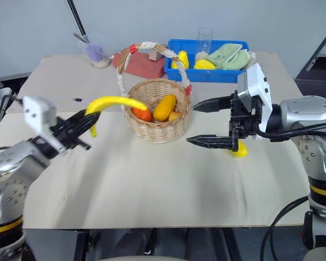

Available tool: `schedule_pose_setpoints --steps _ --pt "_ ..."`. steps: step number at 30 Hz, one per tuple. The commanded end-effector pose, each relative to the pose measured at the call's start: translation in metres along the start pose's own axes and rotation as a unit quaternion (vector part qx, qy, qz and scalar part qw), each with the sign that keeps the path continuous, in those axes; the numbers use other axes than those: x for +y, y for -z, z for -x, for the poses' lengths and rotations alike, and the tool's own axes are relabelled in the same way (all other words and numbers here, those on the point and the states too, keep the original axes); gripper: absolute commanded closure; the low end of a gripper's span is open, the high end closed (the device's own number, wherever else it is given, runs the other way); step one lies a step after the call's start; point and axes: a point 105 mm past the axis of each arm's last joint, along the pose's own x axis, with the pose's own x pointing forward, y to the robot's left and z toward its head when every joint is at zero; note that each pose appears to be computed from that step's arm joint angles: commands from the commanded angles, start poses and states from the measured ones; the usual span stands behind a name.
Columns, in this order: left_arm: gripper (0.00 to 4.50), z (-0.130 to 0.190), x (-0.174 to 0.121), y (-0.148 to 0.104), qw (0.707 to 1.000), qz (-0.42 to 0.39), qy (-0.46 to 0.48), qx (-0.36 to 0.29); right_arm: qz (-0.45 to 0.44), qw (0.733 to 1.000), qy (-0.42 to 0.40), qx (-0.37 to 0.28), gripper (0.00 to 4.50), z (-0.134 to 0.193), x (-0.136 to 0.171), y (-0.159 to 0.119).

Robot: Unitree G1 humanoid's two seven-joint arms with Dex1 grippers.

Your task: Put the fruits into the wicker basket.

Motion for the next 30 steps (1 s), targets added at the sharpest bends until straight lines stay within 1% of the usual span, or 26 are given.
schedule_pose_setpoints --steps 1,7,11,13,14,19,20,23,26,28,30 --pt "4.15 -0.021 -0.005 -0.003 1.0 -0.021 -0.015 -0.008 0.024 0.999 0.025 -0.008 0.0 0.008 -0.003 -0.013" --pt "4.15 -0.057 -0.002 0.0 0.998 -0.011 -0.046 -0.03 0.027 0.998 0.059 -0.014 0.0 0.011 -0.009 -0.017" --pt "4.15 -0.071 -0.011 -0.001 0.999 0.001 -0.029 -0.045 0.023 0.996 0.085 -0.012 0.0 0.015 -0.014 -0.014" --pt "3.1 -0.075 -0.015 -0.003 0.998 0.016 -0.019 -0.054 0.02 0.995 0.1 -0.012 0.0 0.017 -0.016 -0.012" --pt "2.76 -0.076 -0.018 -0.003 0.998 0.022 -0.013 -0.056 0.018 0.994 0.106 -0.011 0.0 0.018 -0.016 -0.011" --pt "0.24 -0.073 -0.025 -0.007 0.998 0.022 0.014 -0.064 0.005 0.99 0.139 0.003 0.0 0.026 -0.019 0.001" --pt "0.04 -0.07 -0.027 -0.005 0.998 0.014 0.026 -0.06 0.0 0.988 0.153 0.014 0.0 0.03 -0.021 0.008" --pt "0.04 -0.058 -0.032 -0.002 0.996 -0.016 0.071 -0.048 -0.015 0.978 0.197 0.06 0.0 0.041 -0.028 0.033" --pt "0.04 -0.044 -0.037 -0.002 0.991 -0.034 0.129 -0.031 -0.021 0.963 0.233 0.134 0.0 0.055 -0.034 0.065" --pt "0.04 -0.03 -0.048 -0.006 0.98 -0.047 0.191 -0.022 -0.034 0.952 0.255 0.169 0.0 0.064 -0.037 0.084" --pt "0.04 -0.01 -0.062 -0.004 0.961 -0.058 0.271 0.009 -0.046 0.943 0.271 0.191 0.0 0.069 -0.04 0.101"
